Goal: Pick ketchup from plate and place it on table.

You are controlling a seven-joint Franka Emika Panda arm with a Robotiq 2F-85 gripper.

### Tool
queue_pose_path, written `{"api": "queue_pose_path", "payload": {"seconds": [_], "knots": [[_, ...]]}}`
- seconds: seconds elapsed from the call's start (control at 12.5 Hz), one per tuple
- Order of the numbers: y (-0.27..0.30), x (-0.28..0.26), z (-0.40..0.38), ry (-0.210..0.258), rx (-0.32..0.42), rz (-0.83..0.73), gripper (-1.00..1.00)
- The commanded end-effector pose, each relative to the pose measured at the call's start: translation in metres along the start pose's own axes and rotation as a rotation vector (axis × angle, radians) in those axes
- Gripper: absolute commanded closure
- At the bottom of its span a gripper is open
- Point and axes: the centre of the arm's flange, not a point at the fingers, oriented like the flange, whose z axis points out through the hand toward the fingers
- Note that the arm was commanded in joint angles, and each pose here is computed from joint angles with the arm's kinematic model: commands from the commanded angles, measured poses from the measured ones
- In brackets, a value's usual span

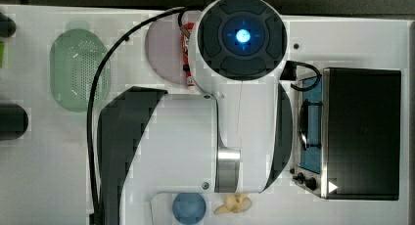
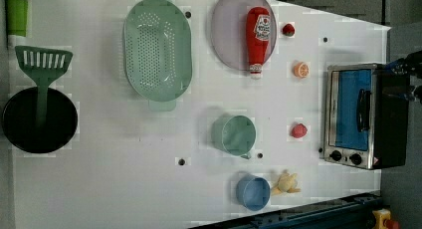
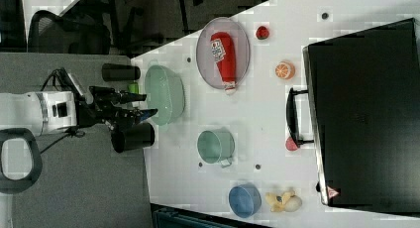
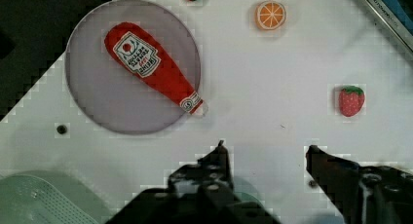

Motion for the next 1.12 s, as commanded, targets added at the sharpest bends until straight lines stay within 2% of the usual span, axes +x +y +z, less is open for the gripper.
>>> {"api": "queue_pose_path", "payload": {"seconds": [0.08, 0.24, 0.8, 1.12], "knots": [[0.082, -0.030, -0.047, -0.074, -0.030, 0.100, -0.58], [0.077, -0.030, -0.042, -0.079, -0.036, 0.085, -0.99], [0.017, -0.015, 0.030, -0.105, -0.064, 0.010, -1.00], [-0.029, -0.003, 0.088, -0.088, -0.029, -0.069, -1.00]]}}
